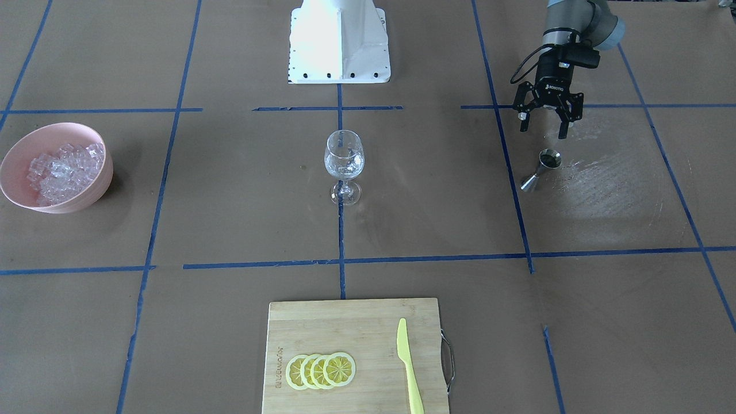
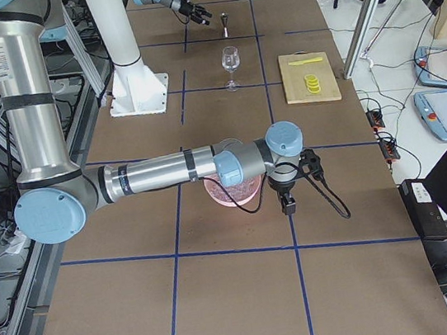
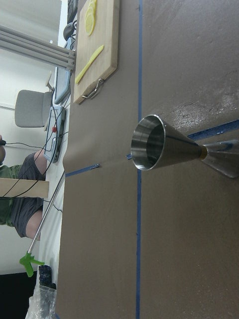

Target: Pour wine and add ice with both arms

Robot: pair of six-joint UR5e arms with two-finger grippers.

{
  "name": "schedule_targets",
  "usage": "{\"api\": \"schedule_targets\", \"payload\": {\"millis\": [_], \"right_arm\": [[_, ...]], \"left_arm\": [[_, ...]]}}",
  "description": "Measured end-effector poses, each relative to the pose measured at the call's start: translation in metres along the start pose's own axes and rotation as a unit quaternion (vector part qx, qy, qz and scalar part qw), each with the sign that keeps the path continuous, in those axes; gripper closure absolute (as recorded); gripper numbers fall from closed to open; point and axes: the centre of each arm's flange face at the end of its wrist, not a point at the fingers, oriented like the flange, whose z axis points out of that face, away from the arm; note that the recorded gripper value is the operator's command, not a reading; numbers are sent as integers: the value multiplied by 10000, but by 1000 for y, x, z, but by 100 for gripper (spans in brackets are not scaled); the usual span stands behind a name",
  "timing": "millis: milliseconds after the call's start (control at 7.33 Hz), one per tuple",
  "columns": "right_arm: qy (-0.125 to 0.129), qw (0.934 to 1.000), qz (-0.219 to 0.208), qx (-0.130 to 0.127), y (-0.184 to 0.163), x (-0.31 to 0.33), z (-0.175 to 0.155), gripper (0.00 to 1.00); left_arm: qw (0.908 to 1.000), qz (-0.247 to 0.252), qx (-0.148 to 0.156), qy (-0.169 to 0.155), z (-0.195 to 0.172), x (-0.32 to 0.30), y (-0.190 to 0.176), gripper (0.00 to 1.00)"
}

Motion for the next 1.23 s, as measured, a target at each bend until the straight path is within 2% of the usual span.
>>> {"api": "schedule_targets", "payload": {"millis": [683, 1229], "right_arm": [[1, 10000, 19, -23, 2, 2, 2, 0], [0, 10000, 0, -2, 2, 0, 0, 0]], "left_arm": [[9984, 293, 461, -167, 24, 19, 30, 3], [9960, 442, 653, -426, 44, -2, 26, 3]]}}
